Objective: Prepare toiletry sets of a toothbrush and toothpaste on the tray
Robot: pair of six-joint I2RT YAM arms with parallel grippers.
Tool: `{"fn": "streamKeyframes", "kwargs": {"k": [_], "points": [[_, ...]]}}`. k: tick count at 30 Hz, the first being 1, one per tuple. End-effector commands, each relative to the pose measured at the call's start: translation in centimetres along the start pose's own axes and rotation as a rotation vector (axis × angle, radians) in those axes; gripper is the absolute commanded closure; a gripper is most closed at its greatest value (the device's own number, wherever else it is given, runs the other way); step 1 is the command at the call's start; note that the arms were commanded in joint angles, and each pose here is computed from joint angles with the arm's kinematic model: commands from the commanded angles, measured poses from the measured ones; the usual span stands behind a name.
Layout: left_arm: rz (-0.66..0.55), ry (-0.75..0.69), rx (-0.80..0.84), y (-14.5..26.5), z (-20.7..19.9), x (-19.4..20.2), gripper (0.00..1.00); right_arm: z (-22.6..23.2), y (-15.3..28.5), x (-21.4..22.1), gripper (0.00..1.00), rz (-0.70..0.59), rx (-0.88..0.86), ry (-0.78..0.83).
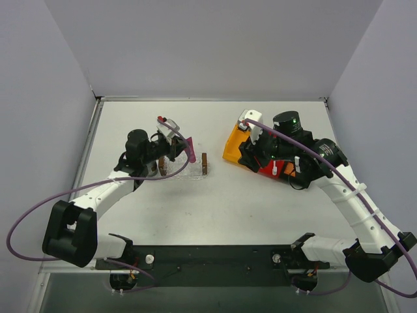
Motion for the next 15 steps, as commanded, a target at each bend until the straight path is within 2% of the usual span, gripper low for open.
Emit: {"fn": "streamKeyframes", "kwargs": {"k": [1, 15], "points": [[-0.126, -0.088, 0.013, -0.63, 0.54, -3.73, 1.0, -0.16, 0.46, 0.09, 0.56, -0.017, 0.019, 0.007], [-0.111, -0.084, 0.035, -1.31, 0.24, -3.52, 1.0, -0.15, 0.49, 0.39, 0.56, -0.012, 0.02, 0.007]]}}
Point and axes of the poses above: each gripper's point midway between its finger pads, its own y axis back along the fingers, its own z axis along the line the jaws close on, x = y × z, the point moved 9 cm from there along y, back along the fingers
